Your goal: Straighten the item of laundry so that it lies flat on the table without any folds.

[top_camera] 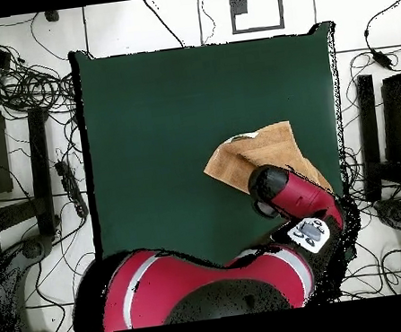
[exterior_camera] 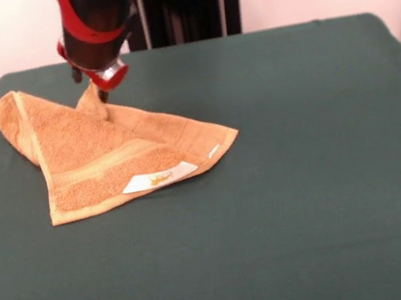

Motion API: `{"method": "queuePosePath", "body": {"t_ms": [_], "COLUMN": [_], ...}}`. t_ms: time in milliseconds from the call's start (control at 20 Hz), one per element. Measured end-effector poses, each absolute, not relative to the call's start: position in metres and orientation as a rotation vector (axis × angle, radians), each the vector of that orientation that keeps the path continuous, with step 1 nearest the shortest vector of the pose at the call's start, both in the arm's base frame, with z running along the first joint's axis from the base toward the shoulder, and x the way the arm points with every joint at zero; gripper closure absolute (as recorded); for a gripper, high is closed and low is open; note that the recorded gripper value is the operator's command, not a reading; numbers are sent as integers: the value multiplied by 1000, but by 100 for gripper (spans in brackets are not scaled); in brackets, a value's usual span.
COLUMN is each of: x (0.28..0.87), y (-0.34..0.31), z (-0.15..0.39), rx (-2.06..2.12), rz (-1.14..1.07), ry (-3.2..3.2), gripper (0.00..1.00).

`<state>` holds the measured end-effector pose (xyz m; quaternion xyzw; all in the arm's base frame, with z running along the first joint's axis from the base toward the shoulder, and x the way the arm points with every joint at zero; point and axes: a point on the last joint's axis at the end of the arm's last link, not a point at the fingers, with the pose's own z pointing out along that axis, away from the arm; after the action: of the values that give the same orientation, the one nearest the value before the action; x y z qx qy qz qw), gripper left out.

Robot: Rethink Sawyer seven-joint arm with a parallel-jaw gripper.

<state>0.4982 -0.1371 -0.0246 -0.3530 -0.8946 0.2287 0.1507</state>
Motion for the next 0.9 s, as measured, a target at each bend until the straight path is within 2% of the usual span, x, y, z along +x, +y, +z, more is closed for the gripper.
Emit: {"method": "queuePosePath", "body": {"t_ms": [900], "x": [478], "y": [-163], "z": [-43], "rx": [-1069], "rz": [632], "ry": [-2535], "gripper": [0]}}
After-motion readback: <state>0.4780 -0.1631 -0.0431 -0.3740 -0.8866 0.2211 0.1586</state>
